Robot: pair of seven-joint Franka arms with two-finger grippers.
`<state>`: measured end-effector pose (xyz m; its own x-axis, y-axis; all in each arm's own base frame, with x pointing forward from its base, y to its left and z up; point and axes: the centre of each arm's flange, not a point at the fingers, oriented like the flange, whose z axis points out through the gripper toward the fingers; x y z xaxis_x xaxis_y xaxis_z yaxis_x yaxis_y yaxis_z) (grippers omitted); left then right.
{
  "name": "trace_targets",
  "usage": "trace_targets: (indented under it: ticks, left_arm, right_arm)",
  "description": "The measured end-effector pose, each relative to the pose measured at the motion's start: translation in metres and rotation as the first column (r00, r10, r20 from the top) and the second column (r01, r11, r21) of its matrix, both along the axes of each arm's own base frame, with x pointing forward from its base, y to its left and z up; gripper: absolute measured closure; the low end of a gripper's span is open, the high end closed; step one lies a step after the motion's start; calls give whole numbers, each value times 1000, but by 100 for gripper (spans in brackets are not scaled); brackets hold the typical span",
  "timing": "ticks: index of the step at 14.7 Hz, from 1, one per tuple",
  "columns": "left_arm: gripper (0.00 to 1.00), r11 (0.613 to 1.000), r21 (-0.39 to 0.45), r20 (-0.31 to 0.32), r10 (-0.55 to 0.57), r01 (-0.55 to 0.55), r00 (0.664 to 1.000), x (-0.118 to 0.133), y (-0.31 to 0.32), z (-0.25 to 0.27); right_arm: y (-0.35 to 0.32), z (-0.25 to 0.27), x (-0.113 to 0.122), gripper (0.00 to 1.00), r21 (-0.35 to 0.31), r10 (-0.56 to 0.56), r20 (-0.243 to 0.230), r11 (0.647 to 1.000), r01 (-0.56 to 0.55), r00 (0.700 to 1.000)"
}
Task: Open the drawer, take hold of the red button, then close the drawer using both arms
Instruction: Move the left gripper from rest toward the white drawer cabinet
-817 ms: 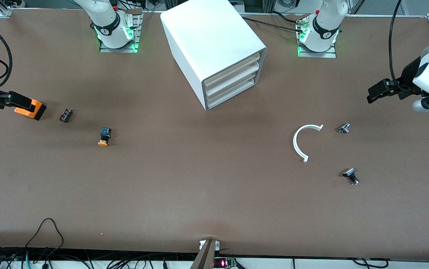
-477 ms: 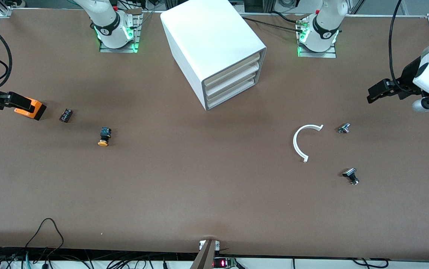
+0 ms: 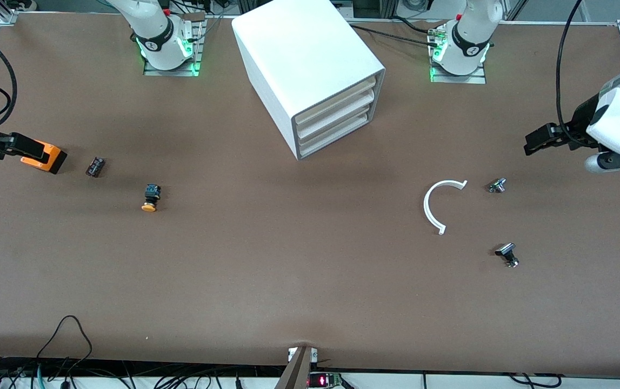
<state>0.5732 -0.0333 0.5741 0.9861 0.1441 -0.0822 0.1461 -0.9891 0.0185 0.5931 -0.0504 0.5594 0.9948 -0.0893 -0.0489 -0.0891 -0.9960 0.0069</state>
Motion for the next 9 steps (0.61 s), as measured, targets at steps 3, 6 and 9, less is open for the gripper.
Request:
trace_targets:
  ticks: [3, 6, 9]
  left_arm:
    - [0, 1000, -1, -8, -1, 1, 1000, 2, 0, -4]
    - [0, 1000, -5, -29, -7, 7, 1000, 6, -3, -16]
    - [0, 1000, -17, -95, -27, 26, 995, 17, -12, -51]
  right_arm:
    - [0, 2, 0, 0, 0, 4, 5, 1000, -4, 1000]
    - [0, 2, 0, 0, 0, 5, 6, 1000, -5, 1000]
    - [1, 2, 1, 0, 0, 7, 6, 1000, -7, 1000]
